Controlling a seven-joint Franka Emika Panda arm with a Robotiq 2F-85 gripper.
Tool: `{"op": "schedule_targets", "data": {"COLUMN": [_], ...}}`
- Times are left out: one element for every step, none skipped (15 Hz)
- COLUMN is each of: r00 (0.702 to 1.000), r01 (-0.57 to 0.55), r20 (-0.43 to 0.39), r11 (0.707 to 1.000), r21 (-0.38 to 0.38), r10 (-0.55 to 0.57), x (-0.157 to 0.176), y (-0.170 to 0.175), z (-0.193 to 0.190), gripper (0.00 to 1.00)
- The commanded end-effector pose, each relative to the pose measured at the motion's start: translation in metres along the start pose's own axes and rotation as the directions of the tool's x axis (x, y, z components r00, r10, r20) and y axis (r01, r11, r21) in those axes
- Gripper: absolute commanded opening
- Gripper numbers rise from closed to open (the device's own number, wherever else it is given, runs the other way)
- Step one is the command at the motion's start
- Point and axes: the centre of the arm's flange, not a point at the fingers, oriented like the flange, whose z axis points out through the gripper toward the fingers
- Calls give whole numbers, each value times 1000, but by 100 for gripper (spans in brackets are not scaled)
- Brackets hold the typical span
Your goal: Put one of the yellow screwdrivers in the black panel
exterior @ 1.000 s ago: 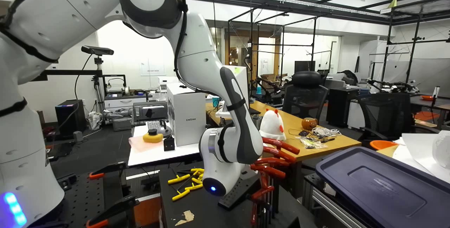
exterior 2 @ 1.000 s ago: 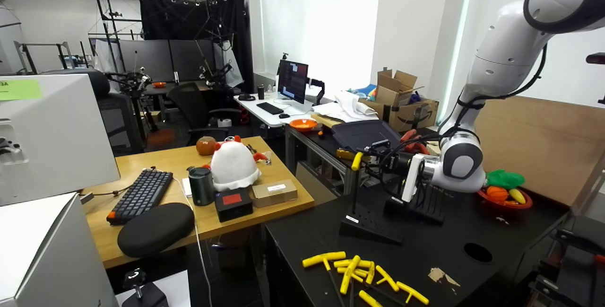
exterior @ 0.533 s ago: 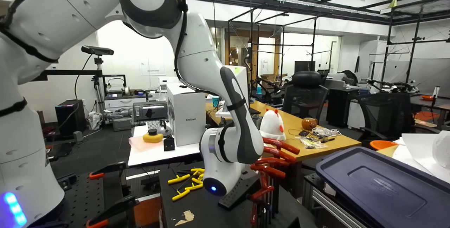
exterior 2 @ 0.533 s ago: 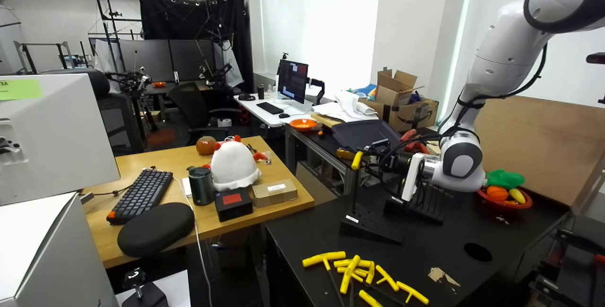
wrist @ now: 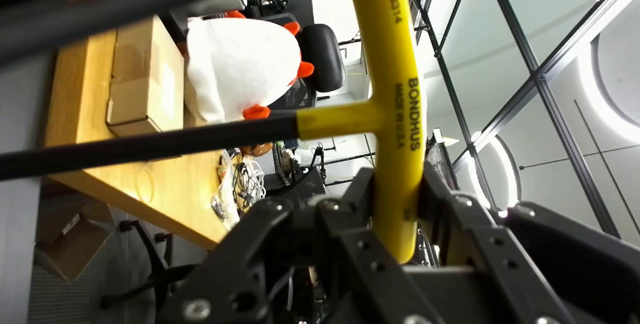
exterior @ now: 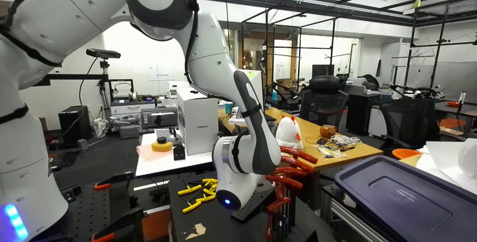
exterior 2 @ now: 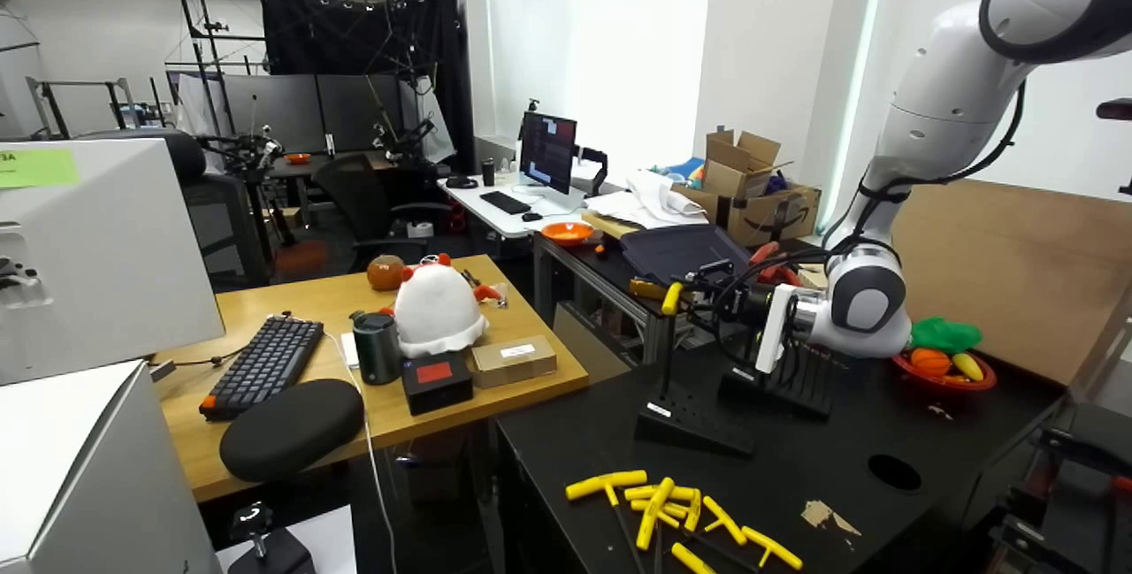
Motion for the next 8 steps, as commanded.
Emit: {"op": "schedule_targets", "data": {"r00": [999, 999, 999, 999, 998, 998, 998, 998], "r01": [-39, -44, -49, -52, -55, -60, -61, -61], "r20": [6, 7, 8, 9, 8, 9, 9, 8], "r11": [999, 999, 999, 999, 998, 998, 998, 998], "r21": [8, 8, 7, 7, 6, 5, 4, 4], "r10": [39, 44, 49, 52, 55, 60, 61, 61], "x": [6, 7, 7, 8, 9, 9, 10, 10], "y": [-11, -11, -11, -10, -9, -9, -9, -10], "z": [9, 10, 11, 11, 12, 12, 12, 12], "gripper": [6, 6, 6, 6, 6, 6, 6, 6]}}
